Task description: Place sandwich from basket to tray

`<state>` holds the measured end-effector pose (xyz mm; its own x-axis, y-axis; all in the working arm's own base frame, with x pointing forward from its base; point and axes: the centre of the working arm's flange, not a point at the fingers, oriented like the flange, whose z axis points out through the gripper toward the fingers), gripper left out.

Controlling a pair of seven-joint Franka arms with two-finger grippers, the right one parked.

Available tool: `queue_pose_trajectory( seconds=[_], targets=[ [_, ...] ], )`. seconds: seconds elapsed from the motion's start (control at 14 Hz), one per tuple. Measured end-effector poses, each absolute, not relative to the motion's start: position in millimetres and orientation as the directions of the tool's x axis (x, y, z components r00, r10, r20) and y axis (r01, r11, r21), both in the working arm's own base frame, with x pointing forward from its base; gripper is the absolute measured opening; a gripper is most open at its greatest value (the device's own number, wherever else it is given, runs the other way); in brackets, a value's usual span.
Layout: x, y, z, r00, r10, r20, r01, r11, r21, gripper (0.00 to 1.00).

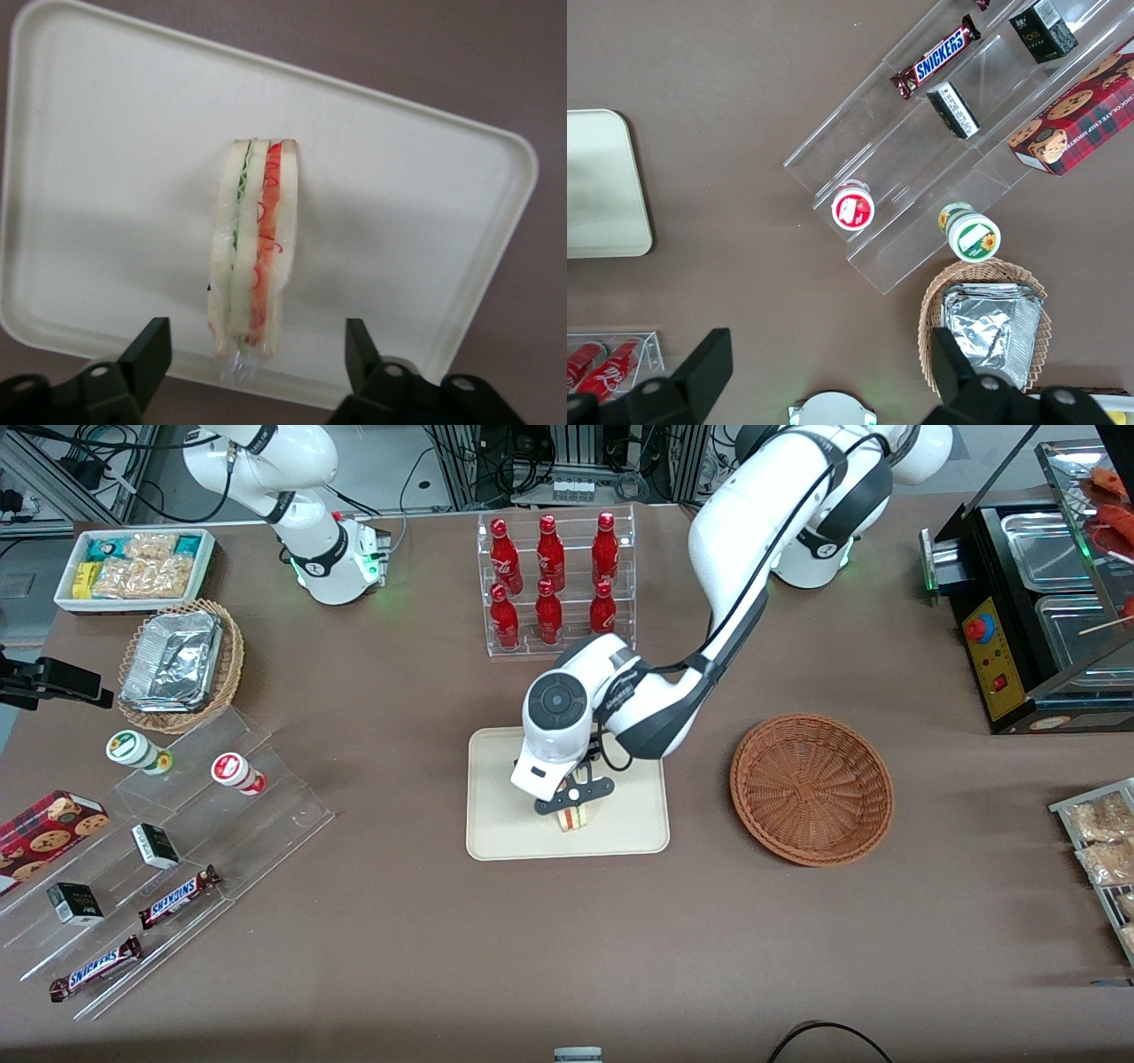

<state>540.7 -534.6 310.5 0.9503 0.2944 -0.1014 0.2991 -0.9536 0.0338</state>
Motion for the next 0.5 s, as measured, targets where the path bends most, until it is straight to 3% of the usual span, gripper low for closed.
queue_pose_trajectory(
  seconds=[0.07,0.5],
  targets=[
    [544,-528,329,0.952,0.291,-0.091,0.295,-0.955,0.036,0.99],
    [576,-452,411,0.981,0.188,-0.049,0.185,-0.981,-0.058,1.00]
  ],
)
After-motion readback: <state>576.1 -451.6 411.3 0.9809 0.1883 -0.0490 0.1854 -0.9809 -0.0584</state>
